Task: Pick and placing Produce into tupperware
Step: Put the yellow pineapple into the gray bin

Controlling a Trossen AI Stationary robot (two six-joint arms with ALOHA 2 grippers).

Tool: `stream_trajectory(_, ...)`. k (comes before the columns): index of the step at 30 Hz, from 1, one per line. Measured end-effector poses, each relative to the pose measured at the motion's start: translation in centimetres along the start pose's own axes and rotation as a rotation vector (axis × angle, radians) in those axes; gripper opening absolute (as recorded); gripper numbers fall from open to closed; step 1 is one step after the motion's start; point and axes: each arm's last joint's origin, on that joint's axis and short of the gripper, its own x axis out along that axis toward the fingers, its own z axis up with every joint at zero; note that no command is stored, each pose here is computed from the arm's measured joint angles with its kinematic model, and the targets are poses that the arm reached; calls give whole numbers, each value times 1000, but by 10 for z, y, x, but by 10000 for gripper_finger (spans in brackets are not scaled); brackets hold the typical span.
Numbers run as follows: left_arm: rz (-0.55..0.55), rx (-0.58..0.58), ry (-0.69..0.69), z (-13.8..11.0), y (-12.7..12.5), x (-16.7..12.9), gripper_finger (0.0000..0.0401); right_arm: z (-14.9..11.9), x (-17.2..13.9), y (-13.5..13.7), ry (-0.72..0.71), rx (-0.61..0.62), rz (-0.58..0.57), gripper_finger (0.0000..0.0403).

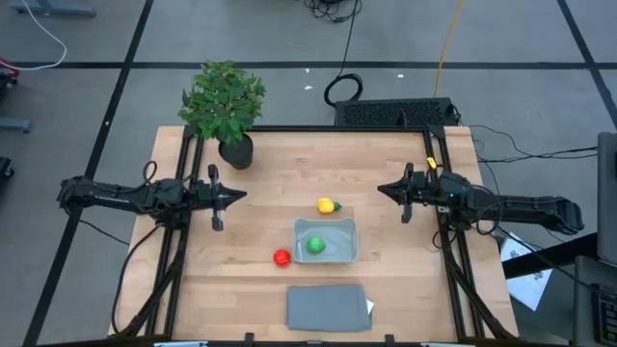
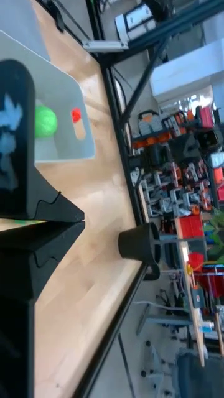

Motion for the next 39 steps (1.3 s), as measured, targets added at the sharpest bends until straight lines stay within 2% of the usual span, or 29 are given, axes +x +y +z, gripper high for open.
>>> stream_trajectory(4,1,35,-1,0,0,0,15,12,10,-2,62,-17,-30,0)
stream_trajectory(9,1,42,-1,0,0,0,14,32,29,-1,118,-37,77,0)
stream_trajectory(13,1,42,-1,0,0,0,14,48,48,-6,157,-34,86,0)
stream_trajectory(18,1,44,-2,0,0,0,15,64,73,-11,224,-28,161,0)
stream_trajectory(30,2,40,-2,0,0,0,15,93,116,-18,278,-24,165,0)
stream_trajectory(39,2,38,-3,0,0,0,15,125,153,-20,459,-68,213,0)
